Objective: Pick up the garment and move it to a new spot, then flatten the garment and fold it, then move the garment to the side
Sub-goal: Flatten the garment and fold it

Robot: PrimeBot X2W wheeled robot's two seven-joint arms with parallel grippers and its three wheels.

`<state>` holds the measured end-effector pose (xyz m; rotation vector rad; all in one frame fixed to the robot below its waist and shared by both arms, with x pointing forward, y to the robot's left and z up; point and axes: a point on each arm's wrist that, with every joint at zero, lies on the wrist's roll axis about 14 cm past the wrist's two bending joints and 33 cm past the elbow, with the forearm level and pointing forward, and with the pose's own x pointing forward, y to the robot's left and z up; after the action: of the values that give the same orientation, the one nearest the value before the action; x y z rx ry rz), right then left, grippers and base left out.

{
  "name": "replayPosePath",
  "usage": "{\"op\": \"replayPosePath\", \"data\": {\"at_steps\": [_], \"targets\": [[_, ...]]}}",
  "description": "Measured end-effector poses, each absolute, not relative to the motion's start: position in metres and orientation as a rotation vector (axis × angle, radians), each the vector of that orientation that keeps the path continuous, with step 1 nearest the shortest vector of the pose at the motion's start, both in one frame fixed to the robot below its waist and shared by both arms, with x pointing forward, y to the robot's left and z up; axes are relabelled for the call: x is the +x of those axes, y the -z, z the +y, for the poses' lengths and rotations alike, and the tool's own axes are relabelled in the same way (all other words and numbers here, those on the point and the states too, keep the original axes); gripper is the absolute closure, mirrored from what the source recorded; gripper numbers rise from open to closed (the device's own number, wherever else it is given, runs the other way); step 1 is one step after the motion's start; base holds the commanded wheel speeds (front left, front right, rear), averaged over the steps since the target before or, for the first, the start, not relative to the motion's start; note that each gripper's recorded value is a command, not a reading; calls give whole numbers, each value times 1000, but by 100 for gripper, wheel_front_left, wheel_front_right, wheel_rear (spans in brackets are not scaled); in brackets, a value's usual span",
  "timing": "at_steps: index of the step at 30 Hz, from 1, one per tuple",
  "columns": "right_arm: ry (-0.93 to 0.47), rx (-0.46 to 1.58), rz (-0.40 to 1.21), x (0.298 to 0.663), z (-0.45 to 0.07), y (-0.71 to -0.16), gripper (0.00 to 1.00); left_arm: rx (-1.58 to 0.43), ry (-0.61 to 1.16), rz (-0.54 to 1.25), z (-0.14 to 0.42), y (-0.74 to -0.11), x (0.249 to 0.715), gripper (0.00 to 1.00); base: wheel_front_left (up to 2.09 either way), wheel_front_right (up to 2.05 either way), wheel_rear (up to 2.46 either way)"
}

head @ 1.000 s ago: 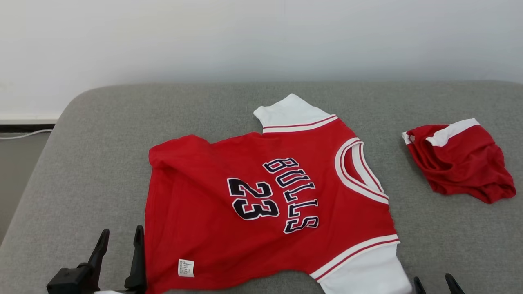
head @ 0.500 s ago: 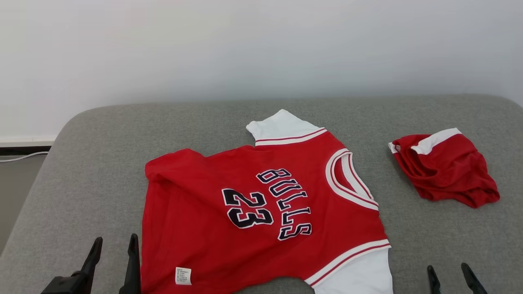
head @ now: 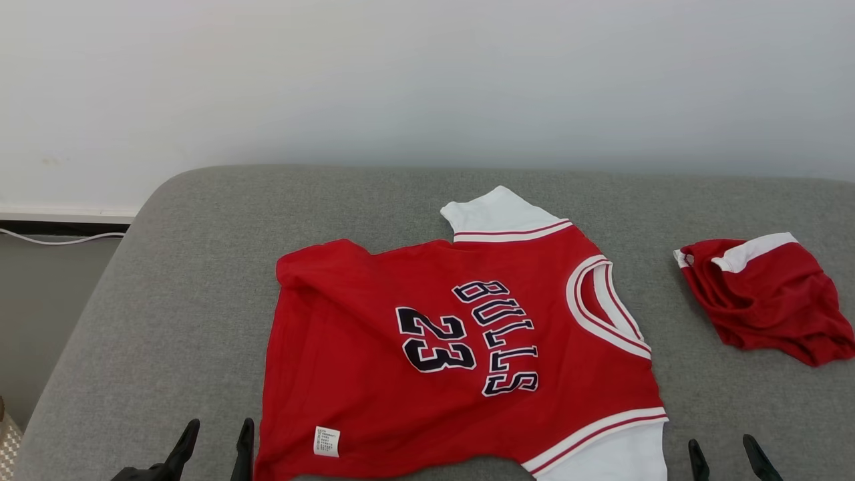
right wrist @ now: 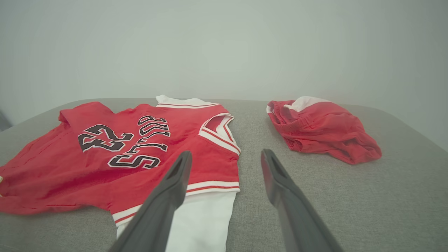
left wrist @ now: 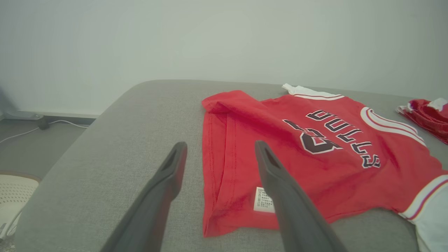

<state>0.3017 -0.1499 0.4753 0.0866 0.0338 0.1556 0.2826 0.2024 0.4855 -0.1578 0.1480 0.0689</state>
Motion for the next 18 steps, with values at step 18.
{"op": "replayPosePath", "data": {"at_steps": [18], "targets": [[-183,106,60,308,-140,-468,0,-161,-59,203,204,-467,285,0,0,0,0]]}}
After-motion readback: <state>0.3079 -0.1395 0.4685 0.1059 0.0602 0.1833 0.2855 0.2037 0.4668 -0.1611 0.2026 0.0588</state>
